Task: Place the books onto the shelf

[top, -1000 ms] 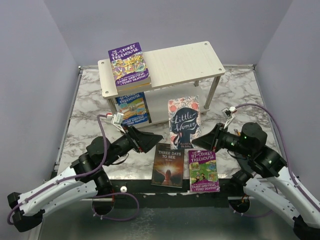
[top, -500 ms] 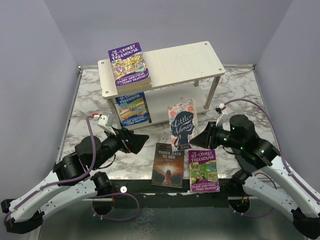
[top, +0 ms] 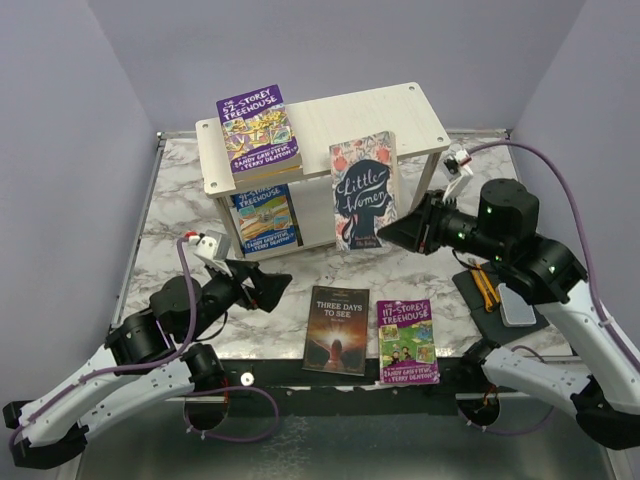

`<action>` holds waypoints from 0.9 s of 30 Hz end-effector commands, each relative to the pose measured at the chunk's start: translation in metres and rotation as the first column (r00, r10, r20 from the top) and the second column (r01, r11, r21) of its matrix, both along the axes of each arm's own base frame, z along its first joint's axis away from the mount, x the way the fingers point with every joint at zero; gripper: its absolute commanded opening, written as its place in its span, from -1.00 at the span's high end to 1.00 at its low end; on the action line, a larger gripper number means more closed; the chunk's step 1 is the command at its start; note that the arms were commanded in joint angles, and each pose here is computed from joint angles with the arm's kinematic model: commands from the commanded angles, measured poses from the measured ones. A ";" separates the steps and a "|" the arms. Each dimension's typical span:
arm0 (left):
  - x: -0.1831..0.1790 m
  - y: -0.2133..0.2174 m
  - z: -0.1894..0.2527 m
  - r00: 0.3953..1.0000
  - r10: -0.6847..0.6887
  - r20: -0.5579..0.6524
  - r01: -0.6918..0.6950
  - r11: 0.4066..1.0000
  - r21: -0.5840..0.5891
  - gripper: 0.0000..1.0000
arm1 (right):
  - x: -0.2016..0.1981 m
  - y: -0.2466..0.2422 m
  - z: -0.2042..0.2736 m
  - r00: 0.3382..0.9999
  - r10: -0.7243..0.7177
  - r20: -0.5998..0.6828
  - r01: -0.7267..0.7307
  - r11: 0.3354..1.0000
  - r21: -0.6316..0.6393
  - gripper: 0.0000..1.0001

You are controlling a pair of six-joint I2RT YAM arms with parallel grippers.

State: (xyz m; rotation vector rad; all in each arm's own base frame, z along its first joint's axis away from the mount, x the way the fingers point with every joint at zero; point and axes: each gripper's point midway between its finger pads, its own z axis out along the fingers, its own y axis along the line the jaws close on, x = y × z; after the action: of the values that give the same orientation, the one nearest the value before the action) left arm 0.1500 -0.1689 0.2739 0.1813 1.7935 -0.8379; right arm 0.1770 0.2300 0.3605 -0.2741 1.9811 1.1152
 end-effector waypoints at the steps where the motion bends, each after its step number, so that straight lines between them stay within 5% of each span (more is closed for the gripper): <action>1: -0.002 -0.003 -0.012 0.999 -0.035 0.009 0.034 0.998 0.047 -0.98 | 0.027 0.005 0.042 0.992 -0.045 0.114 0.047 0.999 -0.009 0.99; 13: -0.010 0.000 -0.003 0.997 -0.063 0.044 0.063 0.998 0.001 -0.98 | 0.094 0.037 0.090 0.993 -0.034 0.116 0.040 0.998 -0.052 0.99; 27: -0.014 0.004 0.004 0.994 -0.075 0.073 0.077 0.997 -0.028 -0.98 | 0.140 0.048 0.078 0.993 0.106 -0.056 -0.105 0.994 0.026 0.99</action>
State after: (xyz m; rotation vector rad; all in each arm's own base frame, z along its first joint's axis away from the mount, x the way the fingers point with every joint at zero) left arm 0.1390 -0.1628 0.2766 0.2276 1.7328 -0.8817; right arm 0.3183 0.2709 0.4225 -0.2750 2.0660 1.1328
